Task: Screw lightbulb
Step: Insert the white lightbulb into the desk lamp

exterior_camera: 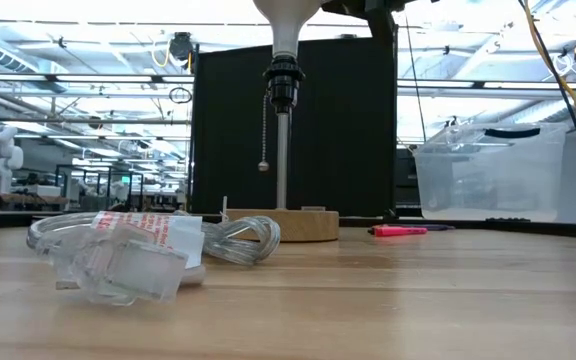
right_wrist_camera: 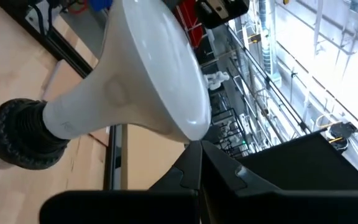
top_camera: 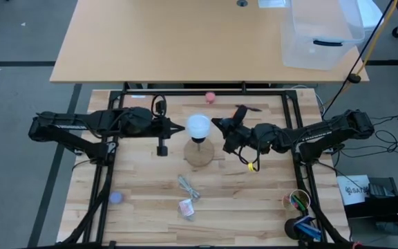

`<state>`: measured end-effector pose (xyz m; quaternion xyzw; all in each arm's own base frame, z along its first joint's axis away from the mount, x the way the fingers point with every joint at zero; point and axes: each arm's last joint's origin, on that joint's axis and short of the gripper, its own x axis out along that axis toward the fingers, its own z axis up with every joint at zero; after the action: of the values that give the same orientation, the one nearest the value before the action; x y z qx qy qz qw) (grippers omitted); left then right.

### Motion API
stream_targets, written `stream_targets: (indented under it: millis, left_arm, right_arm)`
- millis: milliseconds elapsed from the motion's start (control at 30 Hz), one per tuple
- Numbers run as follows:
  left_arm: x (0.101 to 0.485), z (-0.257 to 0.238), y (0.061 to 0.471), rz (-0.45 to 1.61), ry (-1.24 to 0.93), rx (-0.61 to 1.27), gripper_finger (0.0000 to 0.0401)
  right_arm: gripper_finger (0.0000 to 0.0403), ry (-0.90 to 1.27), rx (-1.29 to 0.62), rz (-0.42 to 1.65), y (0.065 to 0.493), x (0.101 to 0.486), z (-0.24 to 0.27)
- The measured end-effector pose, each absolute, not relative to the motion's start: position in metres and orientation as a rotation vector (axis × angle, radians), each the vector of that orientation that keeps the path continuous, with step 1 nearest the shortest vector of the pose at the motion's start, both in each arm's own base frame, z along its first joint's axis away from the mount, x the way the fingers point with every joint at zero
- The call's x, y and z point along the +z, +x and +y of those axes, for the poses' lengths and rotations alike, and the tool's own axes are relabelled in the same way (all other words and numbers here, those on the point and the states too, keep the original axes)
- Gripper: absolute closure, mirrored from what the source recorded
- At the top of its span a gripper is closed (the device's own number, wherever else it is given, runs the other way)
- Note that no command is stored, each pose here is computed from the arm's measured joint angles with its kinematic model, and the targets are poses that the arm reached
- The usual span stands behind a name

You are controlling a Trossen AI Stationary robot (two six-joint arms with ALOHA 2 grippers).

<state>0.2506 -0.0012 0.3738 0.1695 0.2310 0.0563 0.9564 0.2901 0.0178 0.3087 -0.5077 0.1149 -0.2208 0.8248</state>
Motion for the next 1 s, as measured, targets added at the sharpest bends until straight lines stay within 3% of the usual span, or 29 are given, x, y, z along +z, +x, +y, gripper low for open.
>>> stream_targets:
  millis: [700,1000]
  left_arm:
    - [0.359,0.033,0.264,0.555,0.317,0.268,0.0401]
    - [0.381,0.028,0.241,0.461,0.322,0.273,0.0401]
  right_arm:
    - [0.0403,-1.046,-0.362,0.205,0.286,0.306,0.05]
    - [0.0403,-1.032,-0.408,0.276,0.284,0.301,0.052]
